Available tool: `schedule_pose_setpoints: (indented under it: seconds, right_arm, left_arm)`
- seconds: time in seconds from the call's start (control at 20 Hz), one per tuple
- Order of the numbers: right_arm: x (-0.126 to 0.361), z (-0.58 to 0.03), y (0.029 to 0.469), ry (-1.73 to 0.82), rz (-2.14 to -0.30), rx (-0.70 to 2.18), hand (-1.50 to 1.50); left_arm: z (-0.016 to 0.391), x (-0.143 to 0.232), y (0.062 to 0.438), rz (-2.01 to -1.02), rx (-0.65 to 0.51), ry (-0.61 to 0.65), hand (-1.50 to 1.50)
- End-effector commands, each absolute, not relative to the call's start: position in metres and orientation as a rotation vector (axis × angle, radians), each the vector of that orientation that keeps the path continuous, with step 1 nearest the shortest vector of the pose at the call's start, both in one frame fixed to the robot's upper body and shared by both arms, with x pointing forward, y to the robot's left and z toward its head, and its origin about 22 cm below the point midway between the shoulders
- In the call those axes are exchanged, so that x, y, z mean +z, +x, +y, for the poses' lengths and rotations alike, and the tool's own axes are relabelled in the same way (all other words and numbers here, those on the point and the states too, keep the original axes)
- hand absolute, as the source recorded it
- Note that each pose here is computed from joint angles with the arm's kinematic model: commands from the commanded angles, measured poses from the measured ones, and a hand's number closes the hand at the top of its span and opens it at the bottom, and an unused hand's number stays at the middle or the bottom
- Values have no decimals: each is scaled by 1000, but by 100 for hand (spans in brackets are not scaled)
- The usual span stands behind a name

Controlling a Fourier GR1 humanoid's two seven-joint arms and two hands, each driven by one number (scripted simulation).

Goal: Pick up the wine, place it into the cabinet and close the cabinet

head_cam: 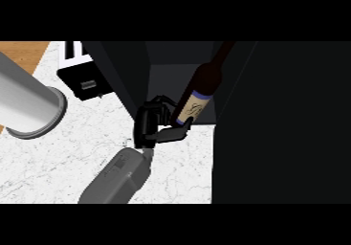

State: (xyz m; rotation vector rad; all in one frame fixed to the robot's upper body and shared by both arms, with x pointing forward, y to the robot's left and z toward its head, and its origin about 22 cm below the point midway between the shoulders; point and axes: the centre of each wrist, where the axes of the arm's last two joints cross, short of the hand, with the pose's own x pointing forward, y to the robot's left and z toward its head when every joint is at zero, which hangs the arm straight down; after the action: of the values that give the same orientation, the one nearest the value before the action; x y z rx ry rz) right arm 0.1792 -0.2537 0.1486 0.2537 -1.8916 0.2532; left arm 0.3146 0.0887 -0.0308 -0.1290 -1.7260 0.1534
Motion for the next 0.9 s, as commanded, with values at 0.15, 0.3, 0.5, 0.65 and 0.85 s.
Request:
schedule_pose_setpoints:
  seconds: [0.15, 0.3, 0.5, 0.65, 0.85]
  right_arm:
    - [143, -243, 181, 273, -1890, 250, -150]
    - [155, -259, 182, 246, -1893, 263, -150]
    - [137, -259, 178, 251, -1897, 246, -150]
    - [154, -264, 197, 287, -1894, 254, -150]
    - [151, -257, 173, 262, -1883, 248, -150]
  left_arm:
    - [89, -56, 311, -1718, 247, -159, 150]
    - [99, -51, 327, -1686, 282, -227, 150]
    - [103, -52, 339, -1686, 249, -236, 150]
    - [100, -56, 346, -1690, 248, -215, 150]
    - [95, -53, 342, -1697, 252, -239, 150]
